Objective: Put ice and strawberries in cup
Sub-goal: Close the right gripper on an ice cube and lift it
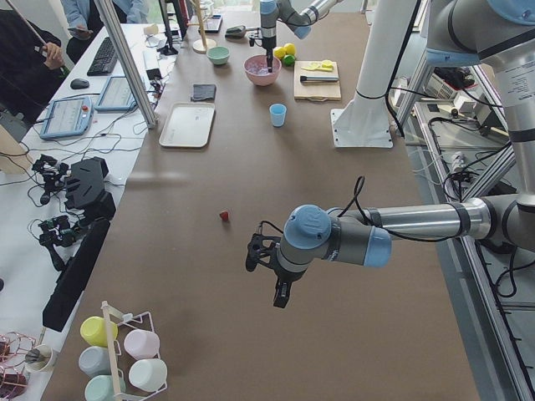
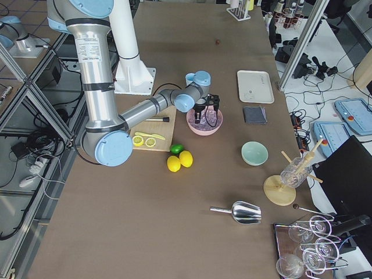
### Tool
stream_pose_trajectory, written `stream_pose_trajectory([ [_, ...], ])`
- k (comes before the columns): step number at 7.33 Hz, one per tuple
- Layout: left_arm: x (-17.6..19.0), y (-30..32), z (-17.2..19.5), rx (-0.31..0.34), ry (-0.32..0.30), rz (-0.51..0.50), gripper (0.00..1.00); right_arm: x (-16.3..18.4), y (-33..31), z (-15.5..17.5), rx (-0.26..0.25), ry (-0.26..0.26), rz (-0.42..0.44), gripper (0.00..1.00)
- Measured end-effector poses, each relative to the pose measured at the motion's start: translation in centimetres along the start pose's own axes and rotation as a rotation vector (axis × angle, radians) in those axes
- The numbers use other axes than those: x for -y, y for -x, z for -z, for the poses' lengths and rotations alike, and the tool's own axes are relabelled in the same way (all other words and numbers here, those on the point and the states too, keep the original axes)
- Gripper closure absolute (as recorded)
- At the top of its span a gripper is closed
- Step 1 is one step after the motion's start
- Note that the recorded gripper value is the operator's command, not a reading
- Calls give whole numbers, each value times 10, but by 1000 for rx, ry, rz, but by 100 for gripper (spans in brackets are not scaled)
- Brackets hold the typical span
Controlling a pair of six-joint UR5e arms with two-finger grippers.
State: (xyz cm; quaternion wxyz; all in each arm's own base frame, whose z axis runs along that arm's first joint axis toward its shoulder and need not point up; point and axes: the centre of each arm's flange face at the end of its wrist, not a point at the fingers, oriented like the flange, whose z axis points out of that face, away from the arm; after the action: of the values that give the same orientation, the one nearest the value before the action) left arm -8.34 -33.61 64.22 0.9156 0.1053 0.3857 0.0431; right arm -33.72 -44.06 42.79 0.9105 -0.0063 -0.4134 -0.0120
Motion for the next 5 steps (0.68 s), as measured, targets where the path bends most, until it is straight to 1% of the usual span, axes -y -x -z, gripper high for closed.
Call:
stream_pose_trajectory([
  [1,0,0,0,0,-5,-4,2,0,1,-2,-3,-1,4,58],
  [2,-1,0,0,1,-8,-6,2,-1,1,-3,-8,-5,9,70],
  [3,-1,0,0,1,-9,-7,2,-1,1,-4,-11,-7,12,98],
  [4,-1,0,0,1,-9,-7,2,-1,1,-3,-11,-8,13,100],
  [5,-1,0,0,1,-9,-7,2,-1,2,-2,-8,-9,15,100],
])
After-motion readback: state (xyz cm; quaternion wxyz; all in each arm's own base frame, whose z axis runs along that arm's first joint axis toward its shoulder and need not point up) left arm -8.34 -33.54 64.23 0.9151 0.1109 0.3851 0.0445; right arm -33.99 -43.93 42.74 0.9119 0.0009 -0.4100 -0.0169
